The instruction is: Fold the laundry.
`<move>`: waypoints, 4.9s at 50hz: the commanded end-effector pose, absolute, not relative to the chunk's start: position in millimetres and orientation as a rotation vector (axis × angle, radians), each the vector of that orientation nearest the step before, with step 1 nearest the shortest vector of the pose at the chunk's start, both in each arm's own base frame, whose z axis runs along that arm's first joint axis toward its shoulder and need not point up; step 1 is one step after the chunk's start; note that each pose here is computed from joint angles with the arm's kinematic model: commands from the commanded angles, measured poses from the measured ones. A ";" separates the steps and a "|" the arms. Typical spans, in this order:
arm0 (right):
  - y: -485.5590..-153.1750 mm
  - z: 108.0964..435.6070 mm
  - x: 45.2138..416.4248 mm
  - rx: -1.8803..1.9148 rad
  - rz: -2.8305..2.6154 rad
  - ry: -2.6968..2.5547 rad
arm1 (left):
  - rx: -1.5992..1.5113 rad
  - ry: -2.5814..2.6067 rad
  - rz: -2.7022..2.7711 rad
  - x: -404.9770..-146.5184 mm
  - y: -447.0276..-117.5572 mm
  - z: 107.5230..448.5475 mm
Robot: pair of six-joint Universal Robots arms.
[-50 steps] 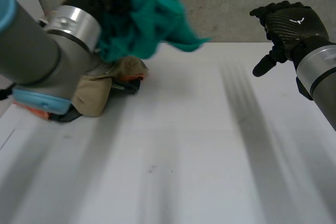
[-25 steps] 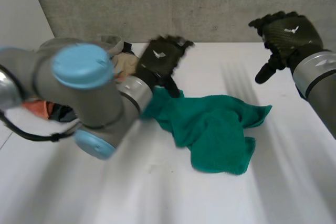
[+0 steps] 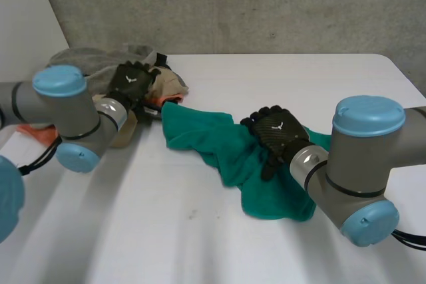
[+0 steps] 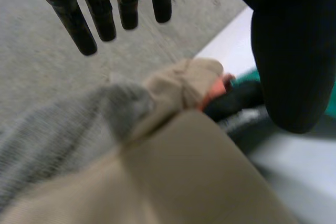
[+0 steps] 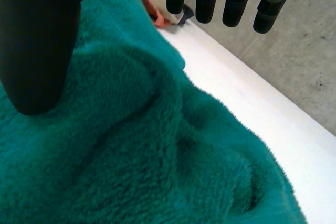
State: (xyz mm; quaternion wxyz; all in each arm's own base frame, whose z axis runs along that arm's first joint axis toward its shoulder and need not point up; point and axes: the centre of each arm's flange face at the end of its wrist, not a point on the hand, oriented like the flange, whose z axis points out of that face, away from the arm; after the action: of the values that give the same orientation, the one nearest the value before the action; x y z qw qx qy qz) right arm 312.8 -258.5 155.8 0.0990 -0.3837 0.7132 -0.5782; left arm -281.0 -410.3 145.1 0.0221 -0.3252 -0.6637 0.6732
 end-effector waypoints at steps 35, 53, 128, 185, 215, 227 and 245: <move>-264.3 165.6 307.0 -1.173 -1.787 2.112 | -0.955 -2.353 2.382 -195.0 -477.8 127.7; -266.2 238.5 252.9 -1.102 -1.748 2.305 | -0.969 -2.020 2.207 -281.7 -338.4 218.9; -384.8 249.6 301.3 -0.853 -2.532 1.619 | -0.979 -1.941 1.768 -335.1 -239.9 240.8; -214.8 247.0 302.1 -0.729 -1.694 2.014 | -0.853 -1.843 1.988 -318.0 -218.8 307.8; -188.5 202.5 368.9 -0.904 -1.499 1.940 | -0.696 -2.078 1.941 -294.4 -332.0 214.8; -186.5 195.1 380.4 -1.026 -1.485 1.907 | -0.644 -2.156 1.957 -275.0 -351.9 207.0; -259.3 227.6 278.7 -1.146 -1.730 2.177 | -0.773 -2.206 1.753 -254.0 -207.8 224.9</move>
State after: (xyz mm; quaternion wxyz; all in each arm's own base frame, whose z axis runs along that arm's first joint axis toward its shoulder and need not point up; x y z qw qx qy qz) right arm 298.4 -248.5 239.2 0.1120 -0.3674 0.7150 -0.5842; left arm -254.0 -262.7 250.9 0.0910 -0.2275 -0.7254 0.6433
